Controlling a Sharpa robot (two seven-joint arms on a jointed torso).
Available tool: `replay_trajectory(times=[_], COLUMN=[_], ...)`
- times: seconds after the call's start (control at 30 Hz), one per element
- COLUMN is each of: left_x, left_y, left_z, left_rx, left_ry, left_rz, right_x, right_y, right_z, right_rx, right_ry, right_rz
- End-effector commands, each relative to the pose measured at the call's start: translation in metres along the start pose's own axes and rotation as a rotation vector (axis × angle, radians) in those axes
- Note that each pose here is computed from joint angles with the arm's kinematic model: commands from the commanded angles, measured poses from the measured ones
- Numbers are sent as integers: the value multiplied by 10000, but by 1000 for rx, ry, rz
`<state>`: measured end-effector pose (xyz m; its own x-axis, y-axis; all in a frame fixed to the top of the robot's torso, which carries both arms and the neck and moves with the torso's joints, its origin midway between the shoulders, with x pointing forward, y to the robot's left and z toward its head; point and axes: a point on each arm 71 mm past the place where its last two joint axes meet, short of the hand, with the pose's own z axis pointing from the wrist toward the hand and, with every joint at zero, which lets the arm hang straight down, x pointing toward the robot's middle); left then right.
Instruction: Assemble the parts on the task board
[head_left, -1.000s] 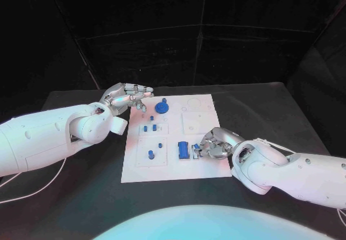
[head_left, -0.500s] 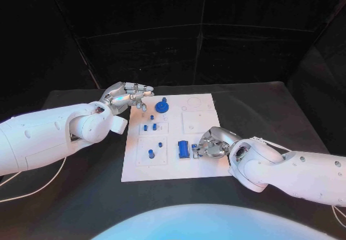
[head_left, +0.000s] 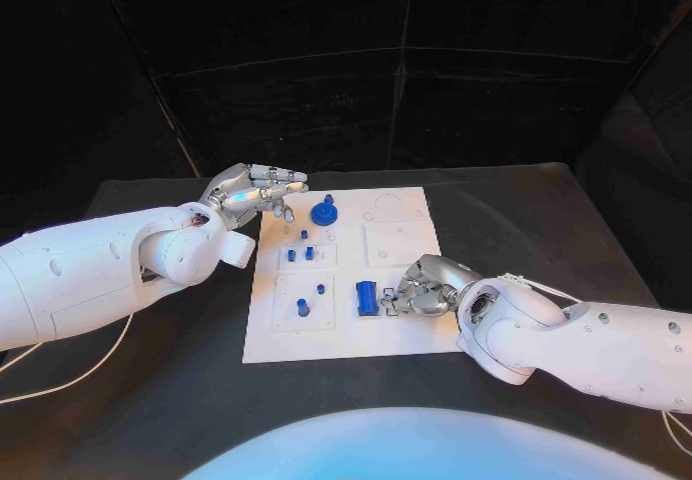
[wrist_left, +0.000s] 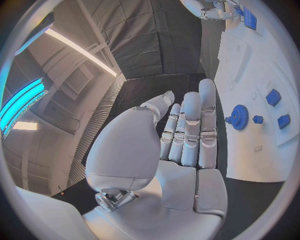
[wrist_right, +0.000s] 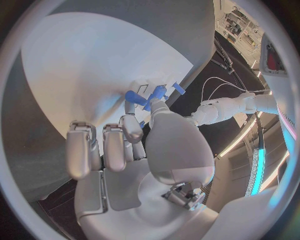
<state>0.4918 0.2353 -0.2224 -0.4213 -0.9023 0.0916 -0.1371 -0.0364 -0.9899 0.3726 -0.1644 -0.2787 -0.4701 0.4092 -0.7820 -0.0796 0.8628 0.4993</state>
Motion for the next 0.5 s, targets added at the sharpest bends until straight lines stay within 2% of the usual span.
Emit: replay_trajectory(times=[0.03, 0.5], left_x=[13, 11], left_y=[-15, -15], left_z=[3, 1], left_rx=[6, 6], left_ry=[12, 11], left_rz=[-7, -7], right_x=[-5, -20], right_y=[12, -1], right_z=[-5, 3], right_rx=[-3, 2], right_ry=[-2, -19], right_rz=[-9, -40])
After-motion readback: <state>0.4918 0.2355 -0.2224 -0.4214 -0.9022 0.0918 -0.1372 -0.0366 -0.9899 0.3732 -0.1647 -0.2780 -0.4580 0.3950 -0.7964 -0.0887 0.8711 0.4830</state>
